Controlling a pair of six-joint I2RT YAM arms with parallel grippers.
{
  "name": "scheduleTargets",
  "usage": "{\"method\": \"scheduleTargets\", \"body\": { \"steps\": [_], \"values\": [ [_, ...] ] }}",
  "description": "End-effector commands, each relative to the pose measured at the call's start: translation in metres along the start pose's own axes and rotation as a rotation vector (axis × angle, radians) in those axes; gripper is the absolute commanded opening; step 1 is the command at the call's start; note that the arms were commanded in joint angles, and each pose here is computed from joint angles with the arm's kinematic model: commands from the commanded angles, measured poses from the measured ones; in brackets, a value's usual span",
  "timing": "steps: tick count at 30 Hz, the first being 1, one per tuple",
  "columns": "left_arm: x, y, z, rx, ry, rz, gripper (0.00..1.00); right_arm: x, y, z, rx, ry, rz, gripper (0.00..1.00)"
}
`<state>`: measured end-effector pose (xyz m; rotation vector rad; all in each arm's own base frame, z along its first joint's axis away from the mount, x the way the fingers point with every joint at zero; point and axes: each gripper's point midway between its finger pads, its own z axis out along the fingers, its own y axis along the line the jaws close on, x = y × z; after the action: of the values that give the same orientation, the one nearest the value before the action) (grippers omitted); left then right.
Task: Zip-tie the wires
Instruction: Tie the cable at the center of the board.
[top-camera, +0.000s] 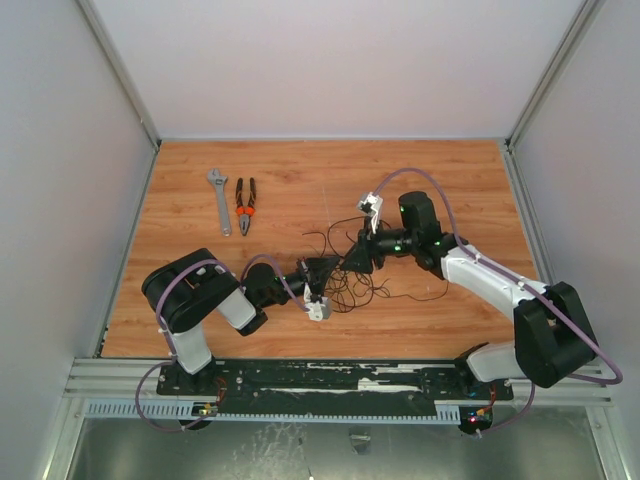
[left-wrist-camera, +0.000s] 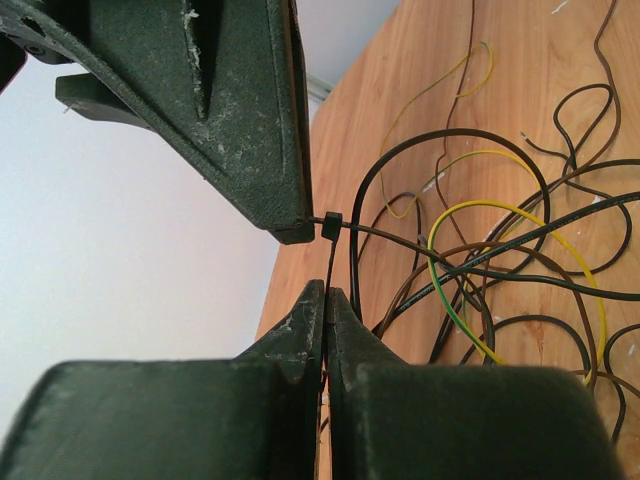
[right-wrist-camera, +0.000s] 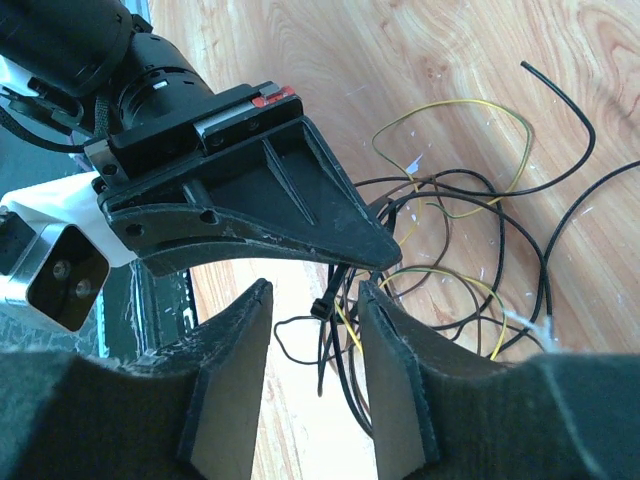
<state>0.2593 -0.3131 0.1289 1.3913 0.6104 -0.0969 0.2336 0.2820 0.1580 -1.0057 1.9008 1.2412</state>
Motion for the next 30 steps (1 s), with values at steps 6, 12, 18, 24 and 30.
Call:
{"method": "scheduleTargets", "body": {
  "steps": [6, 12, 18, 24, 30],
  "values": [
    [-0.0275, 0.0487, -0.0018, -0.181, -0.1, 0.095, 0.0, -0.0111, 0.0011, 0.0039, -0.002, -0.007, -0.042, 0.4],
    [-0.0271, 0.049, -0.0017, -0.182, -0.1, 0.093, 0.0, -0.0091, -0.0014, 0.0036, 0.01, -0.001, -0.041, 0.4],
    [-0.0274, 0.0488, -0.0016, -0.182, -0.101, 0.092, 0.0, -0.0084, -0.0006, 0.004, 0.005, 0.002, -0.041, 0.38],
    [-0.0278, 0.0492, -0.0016, -0.184, -0.101, 0.09, 0.0, -0.0055, -0.0008, 0.0044, 0.004, 0.008, -0.037, 0.37],
    [-0.0274, 0.049, -0.0017, -0.184, -0.101, 0.092, 0.0, -0.0061, -0.0004, 0.0042, 0.002, 0.006, -0.037, 0.34]
  ]
}}
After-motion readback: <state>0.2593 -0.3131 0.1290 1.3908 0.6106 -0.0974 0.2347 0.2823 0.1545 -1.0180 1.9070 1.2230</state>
